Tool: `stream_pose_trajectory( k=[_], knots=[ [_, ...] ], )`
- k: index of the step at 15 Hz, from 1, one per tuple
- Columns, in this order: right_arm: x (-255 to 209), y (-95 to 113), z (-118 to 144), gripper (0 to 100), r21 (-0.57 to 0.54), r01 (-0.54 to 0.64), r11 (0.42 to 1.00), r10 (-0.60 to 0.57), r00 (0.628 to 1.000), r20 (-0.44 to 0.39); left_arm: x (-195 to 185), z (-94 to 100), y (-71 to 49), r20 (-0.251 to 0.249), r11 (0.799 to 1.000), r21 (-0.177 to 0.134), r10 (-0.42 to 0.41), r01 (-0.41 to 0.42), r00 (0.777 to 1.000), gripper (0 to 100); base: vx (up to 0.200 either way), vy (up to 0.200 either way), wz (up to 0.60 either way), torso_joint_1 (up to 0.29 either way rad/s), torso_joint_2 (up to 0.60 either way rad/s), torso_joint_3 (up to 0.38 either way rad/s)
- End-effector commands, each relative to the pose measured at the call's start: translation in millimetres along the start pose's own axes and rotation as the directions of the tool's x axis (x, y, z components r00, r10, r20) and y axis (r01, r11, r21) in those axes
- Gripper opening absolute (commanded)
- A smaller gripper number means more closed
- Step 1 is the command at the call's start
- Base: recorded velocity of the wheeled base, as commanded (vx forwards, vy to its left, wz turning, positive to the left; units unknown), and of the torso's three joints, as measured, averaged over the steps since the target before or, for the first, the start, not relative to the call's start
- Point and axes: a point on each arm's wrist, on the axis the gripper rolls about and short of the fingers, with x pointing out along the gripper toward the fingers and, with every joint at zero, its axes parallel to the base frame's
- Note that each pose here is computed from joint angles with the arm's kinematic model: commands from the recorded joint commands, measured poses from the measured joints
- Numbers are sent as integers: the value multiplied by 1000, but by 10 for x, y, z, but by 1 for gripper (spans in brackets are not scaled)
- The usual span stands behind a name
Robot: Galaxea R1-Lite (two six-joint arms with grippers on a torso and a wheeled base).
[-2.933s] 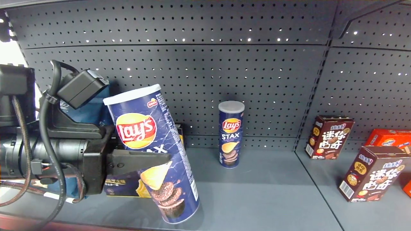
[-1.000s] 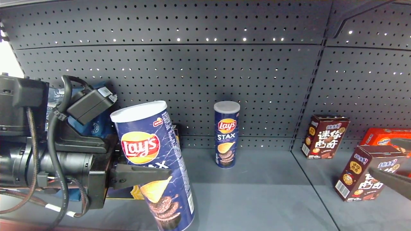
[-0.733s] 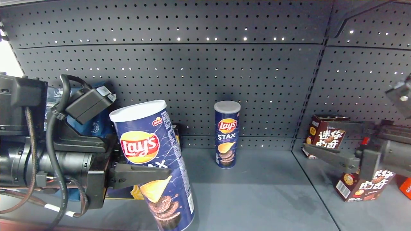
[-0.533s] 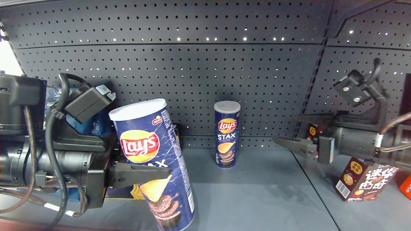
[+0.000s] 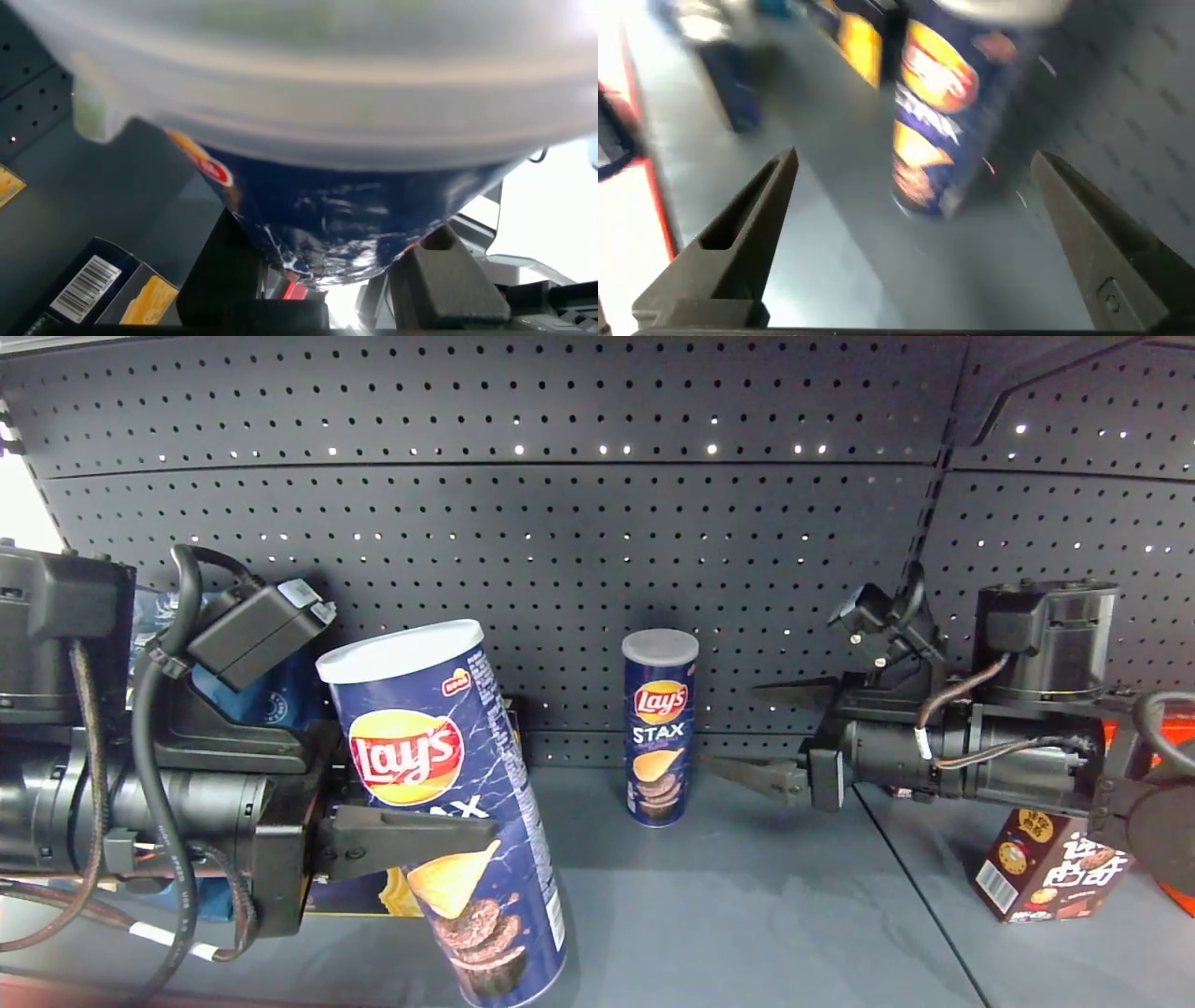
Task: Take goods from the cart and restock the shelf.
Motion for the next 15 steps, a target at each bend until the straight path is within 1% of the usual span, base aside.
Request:
stream_pose_trajectory(
  k=[1, 2, 4, 8, 11, 15],
  knots=[
    [110, -102, -150, 100, 15, -19, 1000, 20, 1000, -19, 1, -3, 1, -1, 1000, 0, 0, 0, 1000, 0, 0, 0, 0, 0, 0, 0],
    [135, -115, -169, 100, 12, -69, 998, 69, 998, 1, -1, -6, -2, -1, 1000, 0, 0, 0, 1000, 0, 0, 0, 0, 0, 0, 0],
    [169, -148, -204, 100, 11, -104, 995, 104, 995, 14, -4, -9, -5, -1, 1000, 0, 0, 0, 1000, 0, 0, 0, 0, 0, 0, 0],
    [286, -203, -297, 100, 25, -127, 992, 127, 992, 3, -4, 4, -8, 2, 1000, 4, -1, 1, 1000, 0, 0, 0, 0, 0, 0, 0],
    [440, -357, -404, 100, 30, -122, 992, 122, 993, 7, -7, 6, -11, 3, 1000, 5, -1, 1, 1000, 0, 0, 0, 0, 0, 0, 0],
    [603, -500, -508, 100, 42, -136, 990, 136, 991, 2, -2, 7, -5, 2, 1000, 4, -1, 1, 1000, 0, 0, 0, 0, 0, 0, 0]
  ],
)
